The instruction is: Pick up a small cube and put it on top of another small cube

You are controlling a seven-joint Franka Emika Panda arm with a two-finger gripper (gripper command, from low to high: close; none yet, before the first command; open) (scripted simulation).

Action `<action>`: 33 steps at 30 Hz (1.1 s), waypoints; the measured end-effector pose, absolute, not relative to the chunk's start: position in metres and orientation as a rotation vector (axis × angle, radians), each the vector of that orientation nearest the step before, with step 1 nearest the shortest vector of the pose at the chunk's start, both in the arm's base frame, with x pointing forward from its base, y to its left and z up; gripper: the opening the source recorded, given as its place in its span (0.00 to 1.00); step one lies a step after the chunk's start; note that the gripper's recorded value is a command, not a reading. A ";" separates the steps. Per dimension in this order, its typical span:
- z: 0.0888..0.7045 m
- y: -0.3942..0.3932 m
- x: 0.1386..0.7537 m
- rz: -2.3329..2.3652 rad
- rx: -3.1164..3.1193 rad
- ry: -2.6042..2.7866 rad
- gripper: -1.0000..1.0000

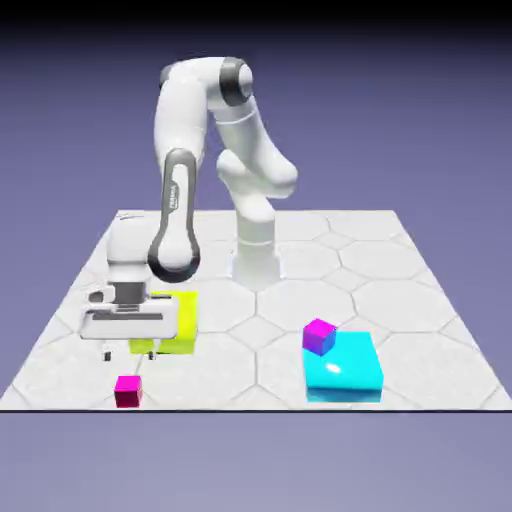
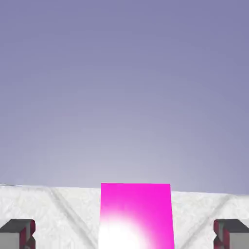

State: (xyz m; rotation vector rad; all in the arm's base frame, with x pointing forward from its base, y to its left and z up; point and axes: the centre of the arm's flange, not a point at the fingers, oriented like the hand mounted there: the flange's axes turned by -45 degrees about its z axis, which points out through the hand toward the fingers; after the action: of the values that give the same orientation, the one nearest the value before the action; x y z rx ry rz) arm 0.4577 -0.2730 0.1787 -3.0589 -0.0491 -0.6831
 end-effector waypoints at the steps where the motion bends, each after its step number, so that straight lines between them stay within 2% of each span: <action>1: 0.169 -0.273 0.462 -0.683 -3.060 -0.052 0.50; 6: 0.118 -0.273 0.478 -0.683 -3.059 -0.051 0.50; 7: 0.113 -0.272 0.479 -0.683 -3.059 -0.049 0.00; 9: 0.113 -0.272 0.479 -0.683 -3.059 -0.049 0.00; 16: 0.180 -0.267 0.463 -0.680 -3.050 -0.127 0.00; 25: 0.208 -0.158 0.528 -0.593 -2.667 -1.306 0.00; 33: 0.237 -0.052 0.549 -0.450 -2.002 -2.103 0.00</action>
State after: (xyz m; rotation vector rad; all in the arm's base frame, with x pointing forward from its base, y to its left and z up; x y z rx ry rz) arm 0.5494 -0.0522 0.2370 -2.0022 -2.1033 -0.4500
